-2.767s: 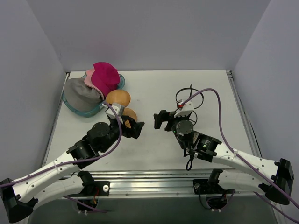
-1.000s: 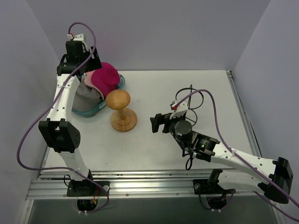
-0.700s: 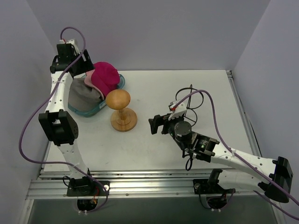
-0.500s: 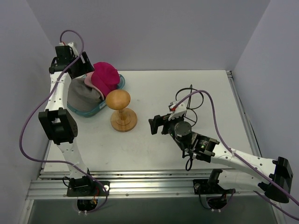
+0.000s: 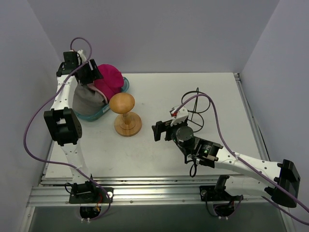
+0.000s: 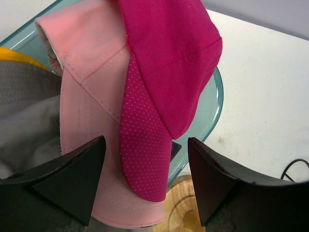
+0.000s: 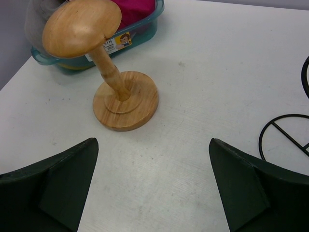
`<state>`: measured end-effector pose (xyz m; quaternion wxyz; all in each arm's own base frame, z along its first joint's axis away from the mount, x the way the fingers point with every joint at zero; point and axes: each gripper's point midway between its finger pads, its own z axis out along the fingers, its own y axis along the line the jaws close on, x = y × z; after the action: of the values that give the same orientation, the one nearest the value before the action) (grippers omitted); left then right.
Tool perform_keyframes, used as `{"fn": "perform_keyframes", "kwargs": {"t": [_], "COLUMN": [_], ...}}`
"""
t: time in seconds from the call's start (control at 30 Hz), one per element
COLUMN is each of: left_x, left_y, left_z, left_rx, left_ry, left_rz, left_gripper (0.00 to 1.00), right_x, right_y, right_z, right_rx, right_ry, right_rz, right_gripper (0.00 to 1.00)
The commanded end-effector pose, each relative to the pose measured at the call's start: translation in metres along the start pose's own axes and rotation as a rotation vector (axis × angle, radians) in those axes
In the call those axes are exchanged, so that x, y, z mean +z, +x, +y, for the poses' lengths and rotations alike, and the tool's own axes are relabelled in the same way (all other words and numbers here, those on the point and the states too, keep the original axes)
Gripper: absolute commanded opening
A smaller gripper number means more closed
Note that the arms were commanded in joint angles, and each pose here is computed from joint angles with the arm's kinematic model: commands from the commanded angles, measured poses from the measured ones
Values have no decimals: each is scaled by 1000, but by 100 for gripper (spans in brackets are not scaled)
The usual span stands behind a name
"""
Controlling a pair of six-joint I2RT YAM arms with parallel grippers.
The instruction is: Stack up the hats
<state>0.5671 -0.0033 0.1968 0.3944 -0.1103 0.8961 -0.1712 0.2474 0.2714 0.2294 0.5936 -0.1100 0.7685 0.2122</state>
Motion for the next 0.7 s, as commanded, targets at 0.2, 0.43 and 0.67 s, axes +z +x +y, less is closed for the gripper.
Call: {"fn": "perform_keyframes", "kwargs": {"t": [0.2,0.43,0.67], "left_x": [0,2,7], "left_y": [-14,-10,4], "left_z": [-39,-43,-44], "left_rx": [76,67,59], "left_ry": [138,140,147], "left_rz": [-54,-36,10], "left_gripper": [73,72,70], "right_x": [-1,0,-2], "right_y": [-19,-17,-18], "right_z": [10,10,10], "right_rx": [0,-11,-13], "right_ry": [-13,-7,0], "right_rz": [-39,-32,-36], "right_gripper": [94,94,94]}}
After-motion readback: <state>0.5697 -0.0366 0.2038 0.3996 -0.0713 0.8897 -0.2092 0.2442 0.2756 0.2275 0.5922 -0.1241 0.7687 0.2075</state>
